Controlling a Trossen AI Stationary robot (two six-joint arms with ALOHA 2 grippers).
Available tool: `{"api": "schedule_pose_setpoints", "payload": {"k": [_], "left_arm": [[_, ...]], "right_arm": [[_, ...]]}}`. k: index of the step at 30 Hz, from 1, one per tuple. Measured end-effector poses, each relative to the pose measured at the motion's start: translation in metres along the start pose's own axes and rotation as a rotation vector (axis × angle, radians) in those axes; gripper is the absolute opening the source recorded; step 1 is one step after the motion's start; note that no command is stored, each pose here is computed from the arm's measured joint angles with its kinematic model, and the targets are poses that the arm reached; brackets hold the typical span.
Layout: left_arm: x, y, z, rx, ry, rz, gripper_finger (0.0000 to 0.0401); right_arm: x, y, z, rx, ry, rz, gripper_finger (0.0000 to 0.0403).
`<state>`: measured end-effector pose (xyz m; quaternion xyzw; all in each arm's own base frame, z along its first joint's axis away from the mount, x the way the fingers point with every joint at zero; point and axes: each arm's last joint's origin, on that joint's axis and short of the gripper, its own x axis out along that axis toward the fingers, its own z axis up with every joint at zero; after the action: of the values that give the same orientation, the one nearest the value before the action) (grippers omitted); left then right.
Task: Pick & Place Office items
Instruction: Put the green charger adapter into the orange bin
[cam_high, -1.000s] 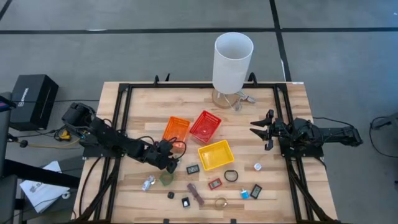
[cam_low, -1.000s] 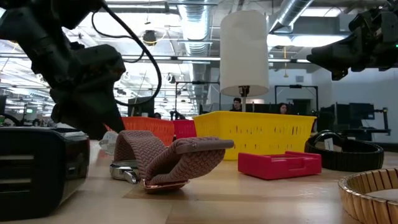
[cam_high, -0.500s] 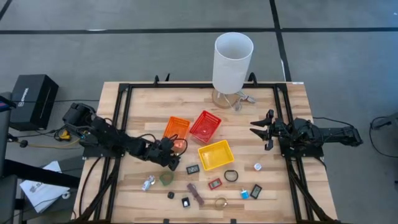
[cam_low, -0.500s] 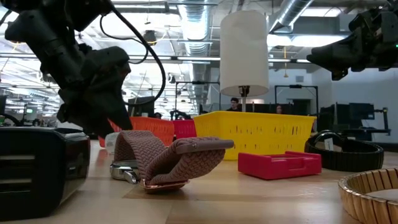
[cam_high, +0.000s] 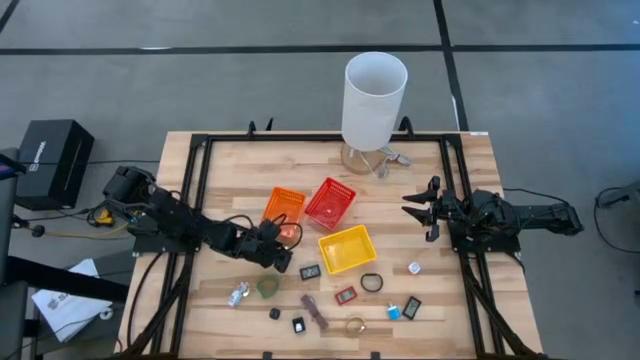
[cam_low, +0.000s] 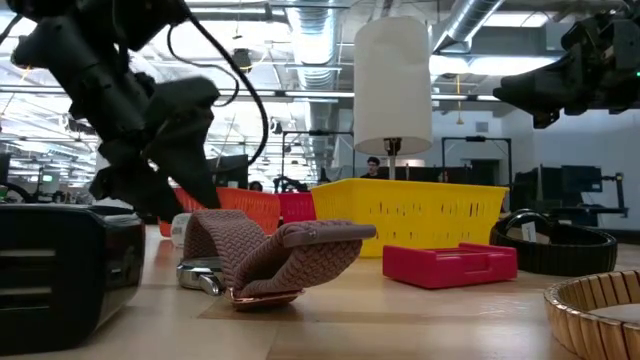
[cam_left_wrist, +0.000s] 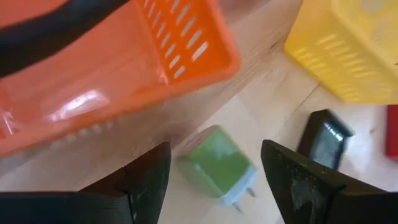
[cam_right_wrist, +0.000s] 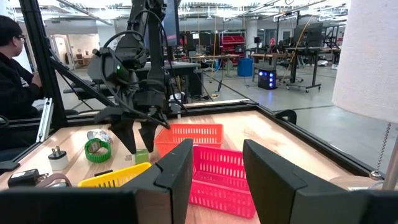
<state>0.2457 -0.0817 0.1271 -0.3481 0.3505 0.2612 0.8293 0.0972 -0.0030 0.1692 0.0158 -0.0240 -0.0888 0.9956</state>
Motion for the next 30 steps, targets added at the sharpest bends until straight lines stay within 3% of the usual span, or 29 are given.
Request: {"api": "schedule_pose_setpoints", "payload": {"k": [9,17,22,30], "left_arm": [[0.019,0.007,-0.004,0.027,0.029,0.067,0.0209],[0.004,0.006,0.002,0.096,0.064,0.015,0.0148],[-0.003,0.003,0.006,0.098,0.047,-0.016,0.0142],[-0.031,-0.009,0.023,0.157,-0.138,-0.110,0.0144]], "right_arm": [[0.000,0.000,0.000,0.000,0.000,0.000,0.0134],[0.000,0.000,0.000,0.000,0.000,0.000,0.0134],[0.000,0.000,0.000,0.000,0.000,0.000,0.0134],[0.000,0.000,0.000,0.000,0.000,0.001,0.0134]]}}
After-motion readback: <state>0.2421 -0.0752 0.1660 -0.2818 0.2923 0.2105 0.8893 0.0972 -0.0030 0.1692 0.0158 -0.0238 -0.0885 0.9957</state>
